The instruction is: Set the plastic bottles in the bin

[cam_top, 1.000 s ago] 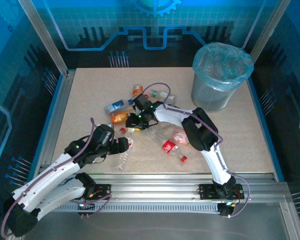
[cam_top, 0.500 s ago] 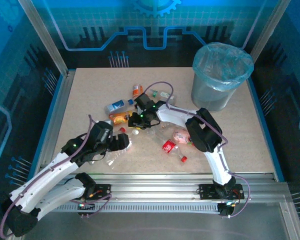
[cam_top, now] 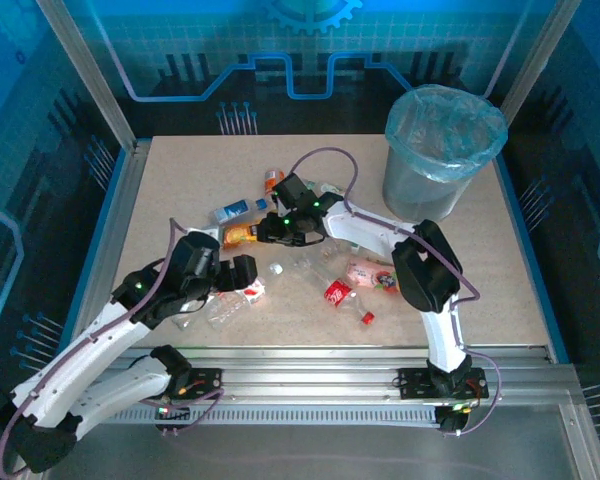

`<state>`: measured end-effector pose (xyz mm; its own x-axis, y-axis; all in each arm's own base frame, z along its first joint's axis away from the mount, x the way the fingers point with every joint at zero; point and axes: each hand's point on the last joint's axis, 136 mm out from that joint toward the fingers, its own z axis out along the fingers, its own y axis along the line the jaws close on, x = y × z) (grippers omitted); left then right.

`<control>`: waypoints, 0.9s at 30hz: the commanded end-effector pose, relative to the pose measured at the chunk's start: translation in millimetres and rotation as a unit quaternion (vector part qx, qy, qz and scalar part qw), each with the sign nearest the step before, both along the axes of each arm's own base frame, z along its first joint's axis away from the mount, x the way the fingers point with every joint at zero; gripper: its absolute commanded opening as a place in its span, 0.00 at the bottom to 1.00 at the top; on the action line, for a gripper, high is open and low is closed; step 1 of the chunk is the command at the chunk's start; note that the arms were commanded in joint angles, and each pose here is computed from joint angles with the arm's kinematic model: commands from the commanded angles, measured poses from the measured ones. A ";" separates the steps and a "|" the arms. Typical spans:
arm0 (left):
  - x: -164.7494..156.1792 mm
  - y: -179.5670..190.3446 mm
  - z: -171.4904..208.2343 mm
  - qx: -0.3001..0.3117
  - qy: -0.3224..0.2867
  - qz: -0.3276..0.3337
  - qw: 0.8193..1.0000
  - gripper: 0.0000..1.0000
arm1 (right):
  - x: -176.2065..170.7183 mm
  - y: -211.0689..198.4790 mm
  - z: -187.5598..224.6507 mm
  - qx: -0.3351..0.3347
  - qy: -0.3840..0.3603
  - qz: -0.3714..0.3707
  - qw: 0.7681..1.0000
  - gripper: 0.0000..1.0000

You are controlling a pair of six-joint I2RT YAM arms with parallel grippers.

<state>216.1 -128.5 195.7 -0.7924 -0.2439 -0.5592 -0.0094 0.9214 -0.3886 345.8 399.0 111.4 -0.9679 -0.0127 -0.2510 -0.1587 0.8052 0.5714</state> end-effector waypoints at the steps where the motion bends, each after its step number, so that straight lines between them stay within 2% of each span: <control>1: 0.6 3.5 -2.6 0.017 0.006 -0.003 1.000 0.86 | -13.4 -7.7 16.2 -0.026 -0.019 0.003 0.999 0.50; 4: -3.0 7.9 -14.5 0.027 0.016 -0.002 1.000 0.86 | -27.8 -13.9 1.0 -0.043 -0.010 -0.010 0.999 0.55; 10: -4.5 9.4 -28.6 0.023 0.018 0.002 1.000 0.87 | -49.9 -9.3 -18.4 -0.037 0.016 -0.034 0.999 0.67; 13: 2.1 14.2 -31.0 0.031 0.006 0.007 0.999 0.87 | -53.1 -1.9 -24.0 -0.008 0.036 -0.060 0.998 0.67; 18: 8.5 23.5 -17.1 0.038 -0.014 0.020 0.999 0.88 | -54.0 -11.7 -25.4 -0.005 0.028 -0.115 0.993 0.68; 22: 13.7 19.8 -12.7 0.008 -0.028 0.026 0.999 0.88 | -56.3 -18.6 -31.0 0.007 0.034 -0.142 0.989 0.68; 27: 15.7 12.2 -20.9 0.000 -0.002 0.021 1.000 0.88 | -60.9 -18.2 -37.3 0.008 0.044 -0.150 0.988 0.69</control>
